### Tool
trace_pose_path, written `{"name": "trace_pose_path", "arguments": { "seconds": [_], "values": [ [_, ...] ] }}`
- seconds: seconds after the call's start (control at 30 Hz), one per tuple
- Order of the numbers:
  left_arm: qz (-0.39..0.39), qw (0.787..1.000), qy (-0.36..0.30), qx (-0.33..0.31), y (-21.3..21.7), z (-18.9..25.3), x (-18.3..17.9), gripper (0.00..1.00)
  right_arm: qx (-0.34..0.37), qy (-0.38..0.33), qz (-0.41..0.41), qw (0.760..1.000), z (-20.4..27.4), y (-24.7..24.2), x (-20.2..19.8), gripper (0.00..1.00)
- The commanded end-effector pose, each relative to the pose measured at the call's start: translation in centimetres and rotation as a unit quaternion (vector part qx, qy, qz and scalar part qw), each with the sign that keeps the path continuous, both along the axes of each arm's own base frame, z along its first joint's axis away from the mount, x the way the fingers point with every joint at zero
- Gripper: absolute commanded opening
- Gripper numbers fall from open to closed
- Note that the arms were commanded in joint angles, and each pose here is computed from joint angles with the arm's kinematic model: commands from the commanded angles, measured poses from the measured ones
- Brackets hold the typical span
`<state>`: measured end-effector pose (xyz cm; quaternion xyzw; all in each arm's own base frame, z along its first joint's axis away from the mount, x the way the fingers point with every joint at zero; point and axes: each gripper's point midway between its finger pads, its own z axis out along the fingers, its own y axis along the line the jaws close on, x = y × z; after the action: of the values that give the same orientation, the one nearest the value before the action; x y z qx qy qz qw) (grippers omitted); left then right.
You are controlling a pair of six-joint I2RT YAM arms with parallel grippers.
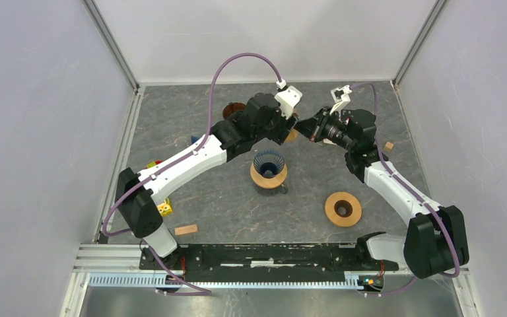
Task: Place the coffee filter in the dripper
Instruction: Place the coffee filter in the coffee dripper.
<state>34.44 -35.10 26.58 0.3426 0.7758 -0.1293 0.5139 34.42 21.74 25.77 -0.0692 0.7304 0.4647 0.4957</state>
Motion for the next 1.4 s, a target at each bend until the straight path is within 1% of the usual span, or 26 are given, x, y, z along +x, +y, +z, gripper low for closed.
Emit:
{"name": "trace_pose_path", "arguments": {
  "seconds": [0.0, 0.33, 0.67, 0.73, 1.03, 1.37],
  "values": [
    [0.027, 0.998, -0.017, -0.053, 0.1, 3.3, 1.2, 0.69, -0.006, -0.035, -0.001, 0.999, 1.2, -0.4, -0.1, 0.00],
    [0.031, 0.998, -0.014, -0.059, 0.6, 3.4, 1.5, 0.70, -0.007, -0.038, -0.002, 0.999, 1.4, -0.4, -0.1, 0.00],
    [0.009, 0.998, -0.003, -0.065, 0.2, 3.4, 0.7, 0.73, -0.028, -0.038, -0.017, 0.999, 1.2, -0.9, 0.4, 0.00],
    [0.012, 0.997, 0.007, -0.075, 0.1, 3.4, 0.5, 0.74, -0.029, -0.037, -0.018, 0.999, 1.1, -0.9, 0.5, 0.00],
    [0.020, 0.998, 0.005, -0.066, 0.3, 2.8, 0.8, 0.76, -0.022, -0.039, -0.011, 0.999, 1.5, -0.7, 0.3, 0.00],
    [0.023, 0.998, 0.007, -0.057, 0.4, 2.2, 0.9, 0.80, -0.013, -0.042, -0.009, 0.999, 2.2, -0.6, 0.3, 0.00]
  ]
}}
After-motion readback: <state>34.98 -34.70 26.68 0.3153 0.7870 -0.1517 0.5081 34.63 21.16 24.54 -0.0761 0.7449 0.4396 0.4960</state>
